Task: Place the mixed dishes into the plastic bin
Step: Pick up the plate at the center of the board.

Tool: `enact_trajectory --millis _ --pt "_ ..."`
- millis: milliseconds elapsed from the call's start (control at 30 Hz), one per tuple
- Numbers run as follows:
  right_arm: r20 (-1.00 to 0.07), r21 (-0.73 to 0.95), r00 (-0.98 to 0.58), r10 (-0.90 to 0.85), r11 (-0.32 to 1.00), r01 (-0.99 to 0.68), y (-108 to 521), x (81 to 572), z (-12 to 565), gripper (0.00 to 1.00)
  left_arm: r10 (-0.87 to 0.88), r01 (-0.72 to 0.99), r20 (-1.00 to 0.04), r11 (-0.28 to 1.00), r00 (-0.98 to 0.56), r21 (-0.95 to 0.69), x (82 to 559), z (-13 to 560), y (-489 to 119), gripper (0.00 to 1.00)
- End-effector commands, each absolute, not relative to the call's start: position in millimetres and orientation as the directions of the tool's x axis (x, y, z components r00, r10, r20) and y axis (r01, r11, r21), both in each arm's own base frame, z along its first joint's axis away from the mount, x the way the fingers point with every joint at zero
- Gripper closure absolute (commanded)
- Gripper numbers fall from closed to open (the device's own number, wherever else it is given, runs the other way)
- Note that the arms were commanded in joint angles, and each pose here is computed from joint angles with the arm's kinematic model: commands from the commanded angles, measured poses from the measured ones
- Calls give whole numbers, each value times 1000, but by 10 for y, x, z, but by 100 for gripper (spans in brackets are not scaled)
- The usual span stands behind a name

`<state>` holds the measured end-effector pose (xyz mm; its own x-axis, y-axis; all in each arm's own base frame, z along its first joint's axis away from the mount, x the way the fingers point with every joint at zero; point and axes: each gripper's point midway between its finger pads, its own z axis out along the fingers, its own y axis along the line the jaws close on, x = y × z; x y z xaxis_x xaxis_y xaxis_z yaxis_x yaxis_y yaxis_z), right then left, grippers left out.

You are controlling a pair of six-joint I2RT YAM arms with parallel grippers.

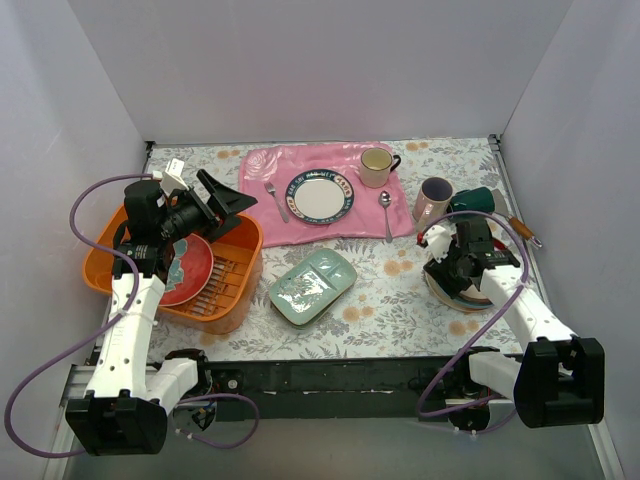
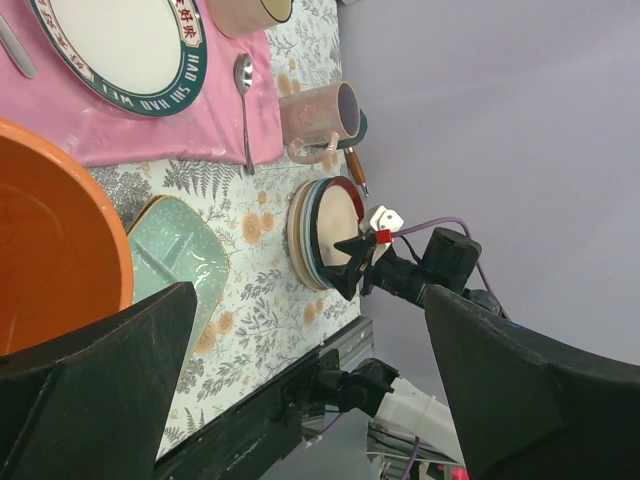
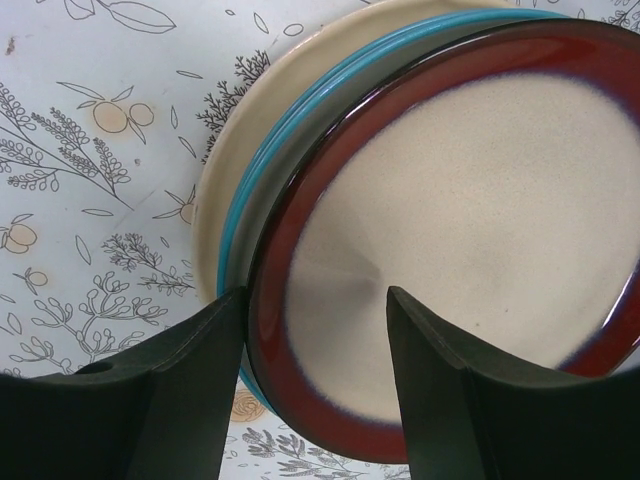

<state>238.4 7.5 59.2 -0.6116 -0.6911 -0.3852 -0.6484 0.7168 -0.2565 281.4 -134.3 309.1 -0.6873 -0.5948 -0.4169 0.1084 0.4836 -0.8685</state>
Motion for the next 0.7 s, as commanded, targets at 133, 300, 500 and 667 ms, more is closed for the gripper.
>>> enact_trajectory --millis 133,300,500,667 --pt "-368 -366 -566 -738 674 -642 -53 2471 604 37 -598 140 -447 488 -666 -861 2773 3167 -1341 2" --pt "-340 -403 -539 -771 637 -657 -94 2429 524 41 -600 139 -445 487 -665 -862 2776 3183 -1340 2" --pt "-324 -423 -516 -793 609 -671 -91 2390 484 52 -604 134 -442 485 -664 -864 2781 3180 -1337 2" --pt "-312 -425 -504 -805 593 -683 -70 2317 423 62 -610 136 -438 477 -660 -868 2778 3206 -1340 2"
